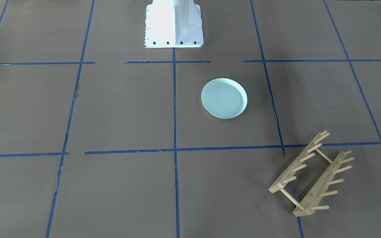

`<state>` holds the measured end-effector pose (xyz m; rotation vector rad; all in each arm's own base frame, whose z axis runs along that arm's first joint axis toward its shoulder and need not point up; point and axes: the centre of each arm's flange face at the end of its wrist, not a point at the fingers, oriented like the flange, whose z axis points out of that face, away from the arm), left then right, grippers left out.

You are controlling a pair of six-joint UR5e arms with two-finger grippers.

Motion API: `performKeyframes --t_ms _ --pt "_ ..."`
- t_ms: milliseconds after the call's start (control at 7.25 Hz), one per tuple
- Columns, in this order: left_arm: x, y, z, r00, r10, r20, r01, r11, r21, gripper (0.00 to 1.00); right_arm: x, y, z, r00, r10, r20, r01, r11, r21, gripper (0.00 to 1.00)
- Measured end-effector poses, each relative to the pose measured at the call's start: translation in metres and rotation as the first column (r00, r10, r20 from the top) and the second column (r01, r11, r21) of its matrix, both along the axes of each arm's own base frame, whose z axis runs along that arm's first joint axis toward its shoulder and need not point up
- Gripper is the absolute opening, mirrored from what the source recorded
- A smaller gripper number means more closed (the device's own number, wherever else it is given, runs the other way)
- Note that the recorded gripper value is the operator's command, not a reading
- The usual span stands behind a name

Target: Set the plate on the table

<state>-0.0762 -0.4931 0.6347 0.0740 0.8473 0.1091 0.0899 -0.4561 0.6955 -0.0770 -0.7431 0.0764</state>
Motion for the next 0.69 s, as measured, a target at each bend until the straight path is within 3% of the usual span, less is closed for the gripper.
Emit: performKeyframes --t_ms 690 --pt "-0.0036 0.0069 0.0041 1.000 -0.010 -0.011 0.010 1.000 0.013 1.00 0.0000 0.0000 -0.0001 1.000 0.000 0.000 0.000 1.000 0.000 1.00"
